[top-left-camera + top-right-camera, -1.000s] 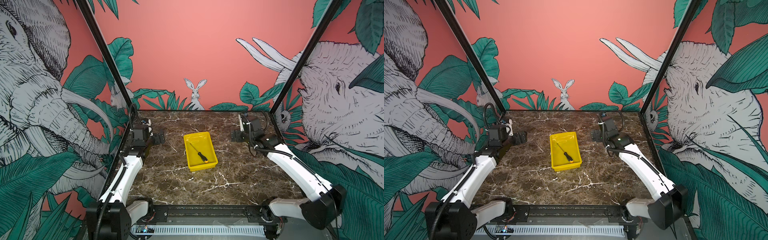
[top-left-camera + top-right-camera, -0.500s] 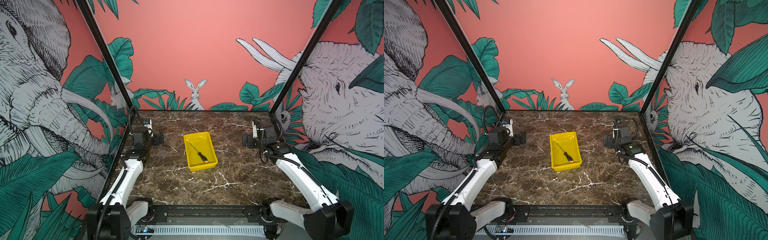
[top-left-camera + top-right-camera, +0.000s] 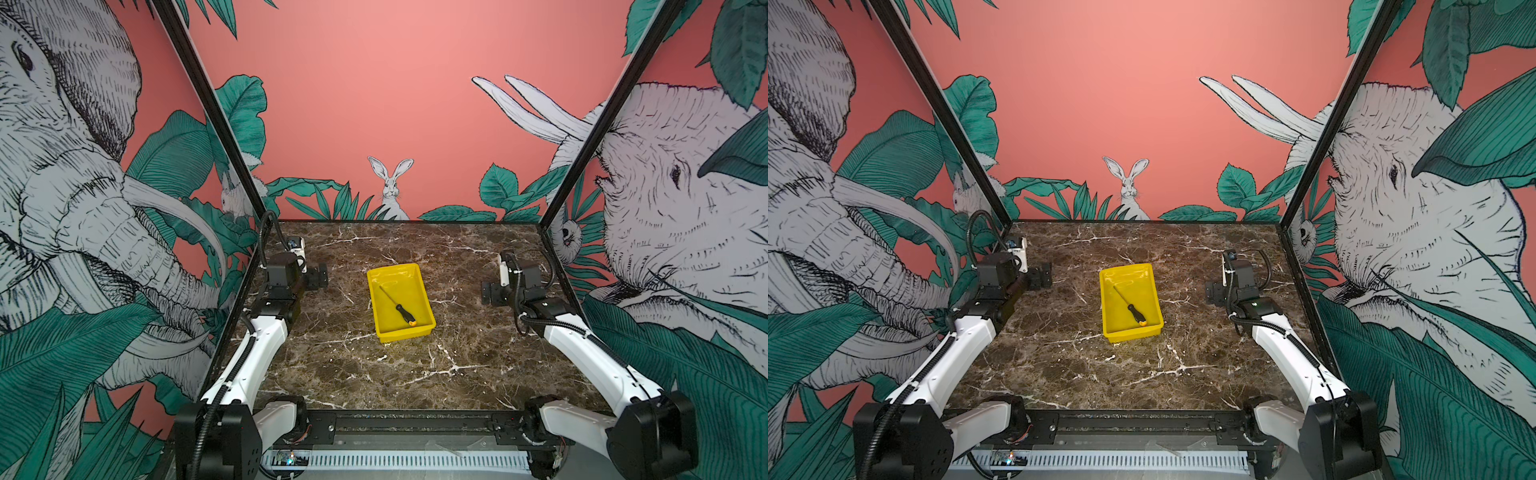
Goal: Put the screwdriver in the bin
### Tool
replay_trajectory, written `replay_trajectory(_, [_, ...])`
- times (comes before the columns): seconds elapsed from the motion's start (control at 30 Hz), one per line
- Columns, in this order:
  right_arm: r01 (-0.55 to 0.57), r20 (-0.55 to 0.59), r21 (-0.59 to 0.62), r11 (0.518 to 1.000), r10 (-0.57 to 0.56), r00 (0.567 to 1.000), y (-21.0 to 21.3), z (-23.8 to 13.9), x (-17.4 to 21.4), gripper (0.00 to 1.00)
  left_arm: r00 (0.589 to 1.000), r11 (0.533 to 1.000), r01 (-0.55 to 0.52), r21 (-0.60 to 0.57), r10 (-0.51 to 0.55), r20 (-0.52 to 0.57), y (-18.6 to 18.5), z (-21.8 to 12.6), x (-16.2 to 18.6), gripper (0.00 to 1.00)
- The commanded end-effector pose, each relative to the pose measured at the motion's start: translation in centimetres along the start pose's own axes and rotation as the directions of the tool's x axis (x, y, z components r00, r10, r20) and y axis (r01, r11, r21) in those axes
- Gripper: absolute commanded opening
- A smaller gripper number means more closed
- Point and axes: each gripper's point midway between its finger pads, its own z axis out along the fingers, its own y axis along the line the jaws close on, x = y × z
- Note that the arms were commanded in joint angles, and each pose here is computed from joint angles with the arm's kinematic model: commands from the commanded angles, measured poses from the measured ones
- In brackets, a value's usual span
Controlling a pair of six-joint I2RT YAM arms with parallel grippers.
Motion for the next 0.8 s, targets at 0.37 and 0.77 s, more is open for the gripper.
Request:
replay_trajectory(0.37, [0.122,0.127,0.186,0.975,-0.147,0.981,-2.9,-0.2,-2.9,0.99,0.999,0.999,-0.047,0.012,0.047,0.005,-0.3,0.4,-0.4,1.00])
replay_trajectory(0.77, [0.087,0.342,0.126,0.988,-0.125,0.931,-1.1,2.0,-4.0,0.99,0.990,0.997,-0.064,0.035,0.060,0.125,-0.8,0.0,-3.0,1.00])
